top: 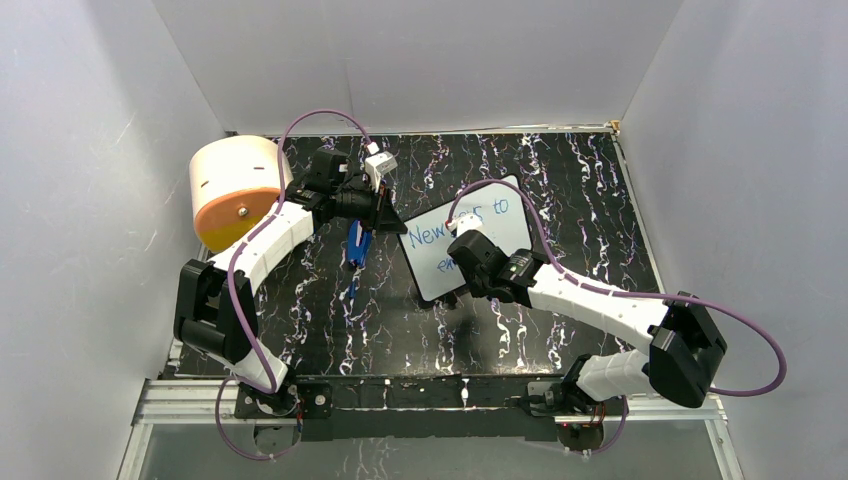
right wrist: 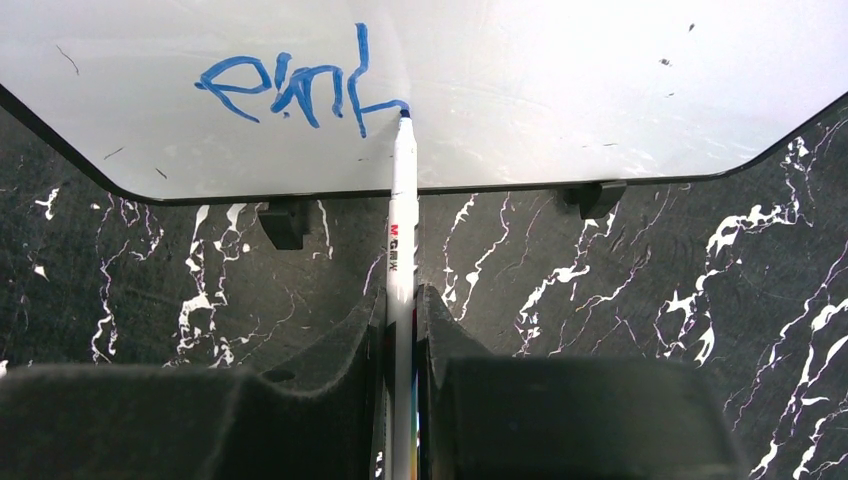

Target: Write a sentence on the whiteboard

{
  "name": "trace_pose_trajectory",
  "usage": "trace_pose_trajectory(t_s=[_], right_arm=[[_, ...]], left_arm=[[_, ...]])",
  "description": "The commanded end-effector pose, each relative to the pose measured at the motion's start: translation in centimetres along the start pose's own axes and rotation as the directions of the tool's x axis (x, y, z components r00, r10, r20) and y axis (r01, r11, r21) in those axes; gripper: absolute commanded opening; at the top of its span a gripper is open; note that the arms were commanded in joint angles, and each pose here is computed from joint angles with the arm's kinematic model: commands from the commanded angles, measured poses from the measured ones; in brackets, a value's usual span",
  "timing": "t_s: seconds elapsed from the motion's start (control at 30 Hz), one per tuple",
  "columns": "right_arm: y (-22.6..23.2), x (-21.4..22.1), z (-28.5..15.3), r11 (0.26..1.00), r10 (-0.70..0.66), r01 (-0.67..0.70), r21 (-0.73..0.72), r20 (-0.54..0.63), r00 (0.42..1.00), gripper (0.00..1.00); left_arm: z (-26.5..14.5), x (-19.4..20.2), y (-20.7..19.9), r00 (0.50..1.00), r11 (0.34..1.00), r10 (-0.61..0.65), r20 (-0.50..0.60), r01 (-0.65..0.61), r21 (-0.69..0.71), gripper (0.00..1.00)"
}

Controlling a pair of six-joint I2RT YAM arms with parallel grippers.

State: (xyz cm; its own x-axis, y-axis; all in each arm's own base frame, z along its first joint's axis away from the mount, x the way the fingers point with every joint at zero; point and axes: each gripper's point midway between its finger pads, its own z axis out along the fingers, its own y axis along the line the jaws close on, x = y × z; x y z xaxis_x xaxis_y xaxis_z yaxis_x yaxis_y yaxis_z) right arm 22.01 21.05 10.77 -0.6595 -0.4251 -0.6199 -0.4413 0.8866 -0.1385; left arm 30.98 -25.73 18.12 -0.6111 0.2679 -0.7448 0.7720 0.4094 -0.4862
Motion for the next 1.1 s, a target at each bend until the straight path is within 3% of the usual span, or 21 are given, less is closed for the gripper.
trace_pose_trajectory(t_s=[0.0,0.57,1.07], right_arm=[[0.2,0.3,-0.1,0.999,0.029,-0.029,-0.014,-0.01,1.0,0.0],[1.5,0.3,0.0,0.997,0.027,-0.03,-0.075,-0.037,0.999,0.0],[-1.0,-1.6,-1.6,0.999,0.036,-0.036,0.012,0.058,0.998,0.0]], left_arm=[[-0.1,0.5,0.6,1.0,0.999,0.019,-0.023,-0.019,-0.029,0.0],[-0.2,0.5,0.5,1.0,0.999,0.018,-0.023,-0.019,-0.029,0.0],[-0.2,0.5,0.5,1.0,0.999,0.019,-0.022,-0.02,-0.03,0.0]])
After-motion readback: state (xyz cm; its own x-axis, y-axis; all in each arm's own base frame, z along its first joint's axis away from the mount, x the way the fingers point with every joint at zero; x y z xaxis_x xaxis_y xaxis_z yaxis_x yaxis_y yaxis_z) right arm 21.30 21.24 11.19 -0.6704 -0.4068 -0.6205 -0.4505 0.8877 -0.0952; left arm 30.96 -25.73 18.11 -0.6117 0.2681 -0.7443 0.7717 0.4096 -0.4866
